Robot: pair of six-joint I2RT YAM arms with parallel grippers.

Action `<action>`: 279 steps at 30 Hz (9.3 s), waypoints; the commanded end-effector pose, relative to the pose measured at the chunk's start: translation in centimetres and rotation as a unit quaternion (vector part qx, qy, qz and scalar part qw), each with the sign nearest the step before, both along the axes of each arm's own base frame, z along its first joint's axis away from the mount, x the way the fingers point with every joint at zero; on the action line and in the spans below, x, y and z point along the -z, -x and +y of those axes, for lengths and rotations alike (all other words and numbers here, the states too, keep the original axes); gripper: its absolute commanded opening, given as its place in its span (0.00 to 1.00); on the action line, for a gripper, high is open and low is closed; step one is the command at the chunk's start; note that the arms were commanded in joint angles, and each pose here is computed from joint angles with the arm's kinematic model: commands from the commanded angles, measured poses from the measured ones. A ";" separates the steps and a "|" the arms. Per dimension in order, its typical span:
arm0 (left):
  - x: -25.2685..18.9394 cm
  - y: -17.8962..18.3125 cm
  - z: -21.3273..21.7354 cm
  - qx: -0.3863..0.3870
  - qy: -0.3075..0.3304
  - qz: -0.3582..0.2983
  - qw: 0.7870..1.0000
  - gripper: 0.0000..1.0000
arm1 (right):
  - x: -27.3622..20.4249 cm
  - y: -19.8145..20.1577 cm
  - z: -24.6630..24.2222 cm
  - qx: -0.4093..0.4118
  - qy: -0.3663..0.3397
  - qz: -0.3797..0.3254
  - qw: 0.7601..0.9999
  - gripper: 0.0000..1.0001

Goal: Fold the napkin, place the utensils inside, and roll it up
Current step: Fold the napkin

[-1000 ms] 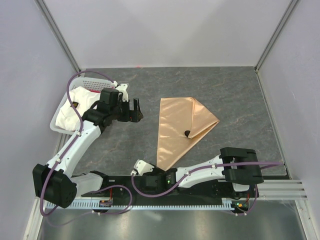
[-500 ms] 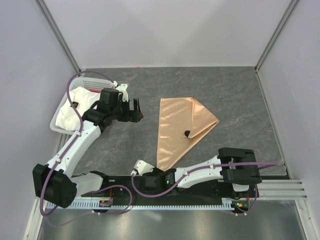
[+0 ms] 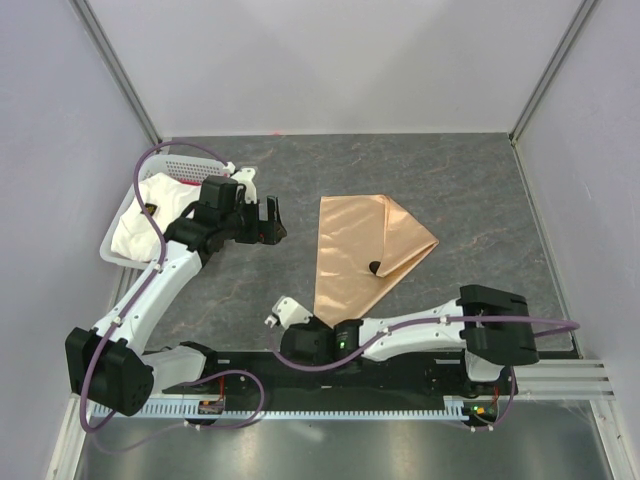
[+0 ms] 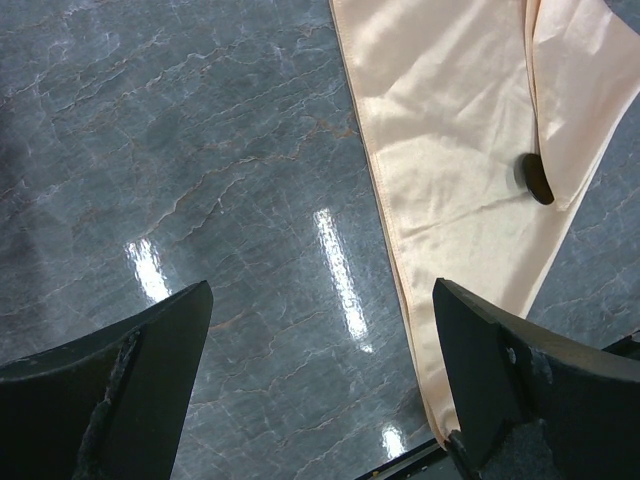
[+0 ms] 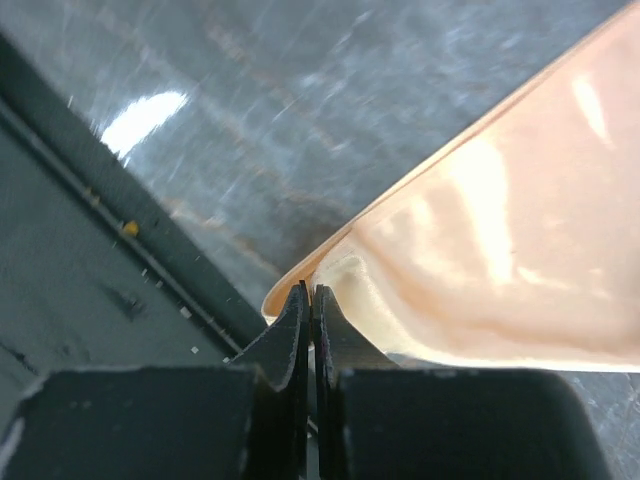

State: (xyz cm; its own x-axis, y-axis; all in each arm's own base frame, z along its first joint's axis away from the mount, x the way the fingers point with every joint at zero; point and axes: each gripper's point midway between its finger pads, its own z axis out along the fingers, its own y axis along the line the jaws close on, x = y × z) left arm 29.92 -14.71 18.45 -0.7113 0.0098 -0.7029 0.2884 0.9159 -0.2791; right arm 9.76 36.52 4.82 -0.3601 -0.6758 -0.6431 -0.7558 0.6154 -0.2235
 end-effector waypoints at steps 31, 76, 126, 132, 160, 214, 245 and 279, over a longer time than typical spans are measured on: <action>-0.5 0.1 -1.2 0.013 0.032 0.003 0.999 0.98 | -2.8 -2.7 -1.6 0.041 -0.111 0.144 0.983 0.00; -0.1 0.2 -1.4 0.018 0.033 0.010 0.999 0.98 | 1.2 2.6 1.2 -0.149 0.025 0.026 0.988 0.65; -0.1 0.1 -1.7 0.025 0.039 0.012 0.999 0.98 | -4.3 -6.1 -1.0 0.052 -0.124 0.055 0.989 0.00; 0.0 0.2 -1.8 0.027 0.040 0.014 0.999 0.98 | -5.8 -8.3 -2.6 0.103 -0.168 0.077 0.977 0.00; 5.6 4.4 -5.2 -0.027 0.205 0.123 0.971 0.96 | -0.6 -3.5 -2.0 0.009 -0.150 0.147 0.978 0.00; 8.4 4.3 -2.1 -0.077 0.154 0.123 0.977 0.98 | -6.0 -5.8 0.2 0.090 -0.202 0.141 0.965 0.00; 9.7 3.1 -4.5 -0.049 0.191 0.164 0.967 0.98 | -9.7 -18.1 -12.8 0.289 -0.214 0.105 0.927 0.00; 10.9 1.8 -5.9 -0.034 0.201 0.193 0.960 0.97 | -10.0 -24.9 -25.4 0.414 -0.211 0.095 0.880 0.00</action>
State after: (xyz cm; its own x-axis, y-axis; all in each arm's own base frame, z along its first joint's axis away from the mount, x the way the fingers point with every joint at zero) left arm 26.92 -19.75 6.06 -0.9189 -0.2660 -0.2914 -0.0104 0.7546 -0.6562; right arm 33.44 11.34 14.17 -0.7596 0.1666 -0.6286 0.0091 0.9693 0.2459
